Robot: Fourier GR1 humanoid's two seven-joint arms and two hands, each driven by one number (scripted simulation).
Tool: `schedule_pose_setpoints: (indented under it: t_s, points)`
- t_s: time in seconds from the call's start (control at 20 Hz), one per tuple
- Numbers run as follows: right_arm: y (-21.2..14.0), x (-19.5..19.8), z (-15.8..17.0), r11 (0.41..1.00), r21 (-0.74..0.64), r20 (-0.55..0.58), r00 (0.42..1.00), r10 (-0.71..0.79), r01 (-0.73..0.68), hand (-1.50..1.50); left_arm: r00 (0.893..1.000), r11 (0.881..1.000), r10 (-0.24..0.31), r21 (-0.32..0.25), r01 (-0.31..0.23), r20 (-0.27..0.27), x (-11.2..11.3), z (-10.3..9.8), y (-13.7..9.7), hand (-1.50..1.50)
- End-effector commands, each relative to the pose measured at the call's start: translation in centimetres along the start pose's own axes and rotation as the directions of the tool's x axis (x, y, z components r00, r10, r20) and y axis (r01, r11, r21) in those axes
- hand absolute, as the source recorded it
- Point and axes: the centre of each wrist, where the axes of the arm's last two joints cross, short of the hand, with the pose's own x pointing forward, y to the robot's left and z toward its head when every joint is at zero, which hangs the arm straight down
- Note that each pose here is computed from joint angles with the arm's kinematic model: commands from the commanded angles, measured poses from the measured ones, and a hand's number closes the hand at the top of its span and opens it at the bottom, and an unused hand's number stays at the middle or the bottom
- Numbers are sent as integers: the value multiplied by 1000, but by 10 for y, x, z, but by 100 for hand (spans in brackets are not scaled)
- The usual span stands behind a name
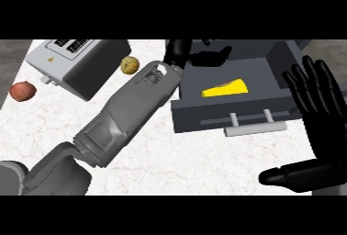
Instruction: Pick up the cup, place it into the drawer and close the drawer
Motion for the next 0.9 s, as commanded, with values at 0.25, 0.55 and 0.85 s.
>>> schedule_pose_setpoints:
  t_s: [0.25,0.55,0.85]
  points:
    - [-1,4,-17,999,20,35,999,-38,37,-150,993,993,116,15,-116,34,14,-1,-8,-150]
    - [8,3,-3,996,19,-6,996,-90,90,-150,954,962,272,-20,-272,126,27,-2,-11,-150]
    - [-17,13,21,996,67,-4,998,-56,56,150,924,928,370,3,-372,94,7,9,5,-150]
